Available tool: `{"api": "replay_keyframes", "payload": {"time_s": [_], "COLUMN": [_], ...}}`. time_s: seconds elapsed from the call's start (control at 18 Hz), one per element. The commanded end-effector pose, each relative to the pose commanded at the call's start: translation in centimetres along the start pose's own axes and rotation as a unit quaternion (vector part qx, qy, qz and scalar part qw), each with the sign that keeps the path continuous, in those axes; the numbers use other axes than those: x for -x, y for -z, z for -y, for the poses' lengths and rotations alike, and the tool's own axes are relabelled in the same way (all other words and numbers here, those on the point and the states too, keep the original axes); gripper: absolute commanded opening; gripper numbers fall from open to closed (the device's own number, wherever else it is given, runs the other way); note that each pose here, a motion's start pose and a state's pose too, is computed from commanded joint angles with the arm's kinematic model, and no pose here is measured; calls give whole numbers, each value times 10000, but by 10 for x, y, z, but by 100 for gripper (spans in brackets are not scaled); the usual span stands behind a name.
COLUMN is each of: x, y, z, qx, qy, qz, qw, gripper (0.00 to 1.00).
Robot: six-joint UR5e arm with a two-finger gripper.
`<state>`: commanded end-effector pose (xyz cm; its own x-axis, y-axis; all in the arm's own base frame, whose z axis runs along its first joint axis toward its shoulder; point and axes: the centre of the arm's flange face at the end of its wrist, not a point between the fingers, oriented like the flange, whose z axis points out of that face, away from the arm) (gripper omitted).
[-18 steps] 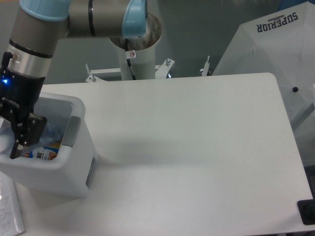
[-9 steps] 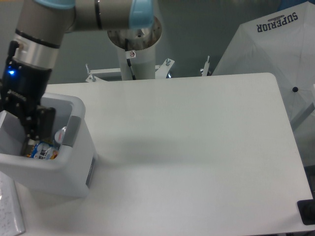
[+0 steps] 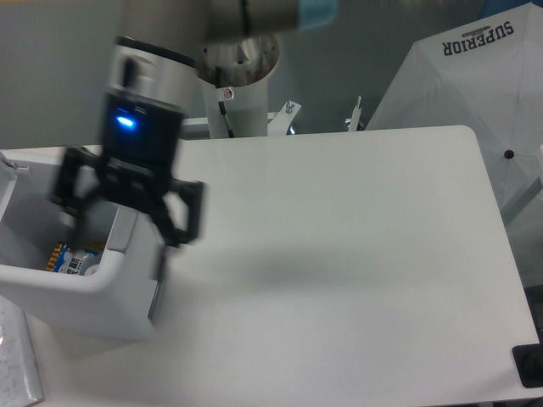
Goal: Place the trash in the trash can
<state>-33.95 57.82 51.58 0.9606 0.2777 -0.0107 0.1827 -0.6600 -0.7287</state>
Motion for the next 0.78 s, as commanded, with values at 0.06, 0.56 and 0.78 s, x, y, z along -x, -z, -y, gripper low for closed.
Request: {"api": "replay_keyframes", "payload": {"time_s": [0.06,0.56,0.78], "x": [19,141,163], "y": [-10,-85,-92], "z": [-9,-99,-125], "qx": [129,1965,2695], "qy": [62,-758,-1673], "qz": [144,329,171], "qw": [9998,9770,9482], "gripper": [100,100,100]}}
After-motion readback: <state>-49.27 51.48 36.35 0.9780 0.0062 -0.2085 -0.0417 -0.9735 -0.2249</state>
